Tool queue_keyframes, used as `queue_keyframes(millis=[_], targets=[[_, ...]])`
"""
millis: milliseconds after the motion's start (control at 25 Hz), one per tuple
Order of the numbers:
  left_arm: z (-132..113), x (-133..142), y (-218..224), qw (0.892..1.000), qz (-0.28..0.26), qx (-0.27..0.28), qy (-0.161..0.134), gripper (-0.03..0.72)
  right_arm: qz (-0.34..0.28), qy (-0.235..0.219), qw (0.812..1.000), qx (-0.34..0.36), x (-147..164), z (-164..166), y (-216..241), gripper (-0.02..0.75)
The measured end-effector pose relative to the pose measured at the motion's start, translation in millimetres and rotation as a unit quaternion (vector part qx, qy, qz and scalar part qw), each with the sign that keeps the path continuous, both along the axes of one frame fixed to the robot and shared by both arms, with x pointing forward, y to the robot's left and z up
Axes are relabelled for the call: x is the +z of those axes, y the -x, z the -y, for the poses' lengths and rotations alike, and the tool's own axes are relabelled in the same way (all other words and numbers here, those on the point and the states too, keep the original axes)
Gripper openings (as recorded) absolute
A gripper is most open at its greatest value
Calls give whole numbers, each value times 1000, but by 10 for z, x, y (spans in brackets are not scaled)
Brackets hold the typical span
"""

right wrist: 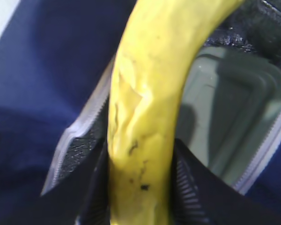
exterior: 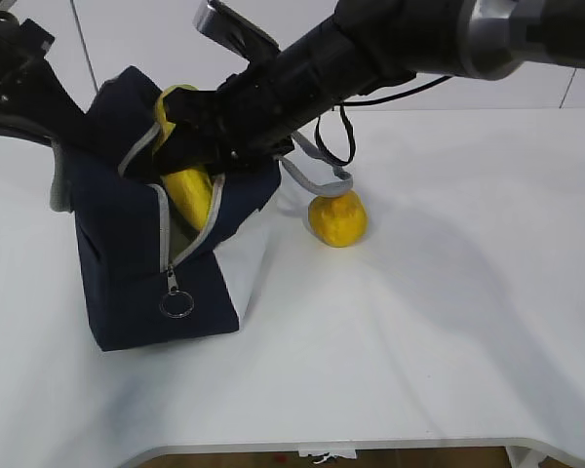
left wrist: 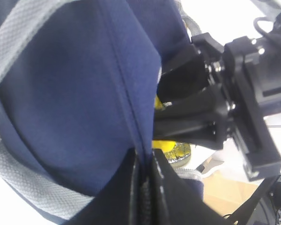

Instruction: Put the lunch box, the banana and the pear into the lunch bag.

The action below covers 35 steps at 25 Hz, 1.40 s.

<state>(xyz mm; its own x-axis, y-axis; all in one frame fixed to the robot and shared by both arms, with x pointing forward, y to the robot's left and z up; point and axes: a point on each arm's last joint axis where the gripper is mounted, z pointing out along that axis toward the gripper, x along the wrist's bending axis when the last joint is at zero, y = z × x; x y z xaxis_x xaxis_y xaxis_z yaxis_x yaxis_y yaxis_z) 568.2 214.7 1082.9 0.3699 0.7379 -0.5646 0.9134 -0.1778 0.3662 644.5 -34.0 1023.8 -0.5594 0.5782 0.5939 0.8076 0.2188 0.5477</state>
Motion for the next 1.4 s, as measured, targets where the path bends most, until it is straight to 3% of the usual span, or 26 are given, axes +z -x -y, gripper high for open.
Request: queue_keyframes(millis=[280,640,920,1200,1400], targets=[[24,37,-39,999,14,20,23,7,15,35,999,25,-41,-58,64,305],[27,41,-39,999,14,20,26,7,12,55,997,46,-17,-52,94,538],[2,25,-32,1000,17,16,6,7,21,153,987,40,371,79,70,554],[-29,0,-26,1000,19,10,-18,6,45,227,972,-35,752,254,12,554],[-51,-18,-21,999,19,5,-35,6,60,275,957,-74,777,361,-33,554]])
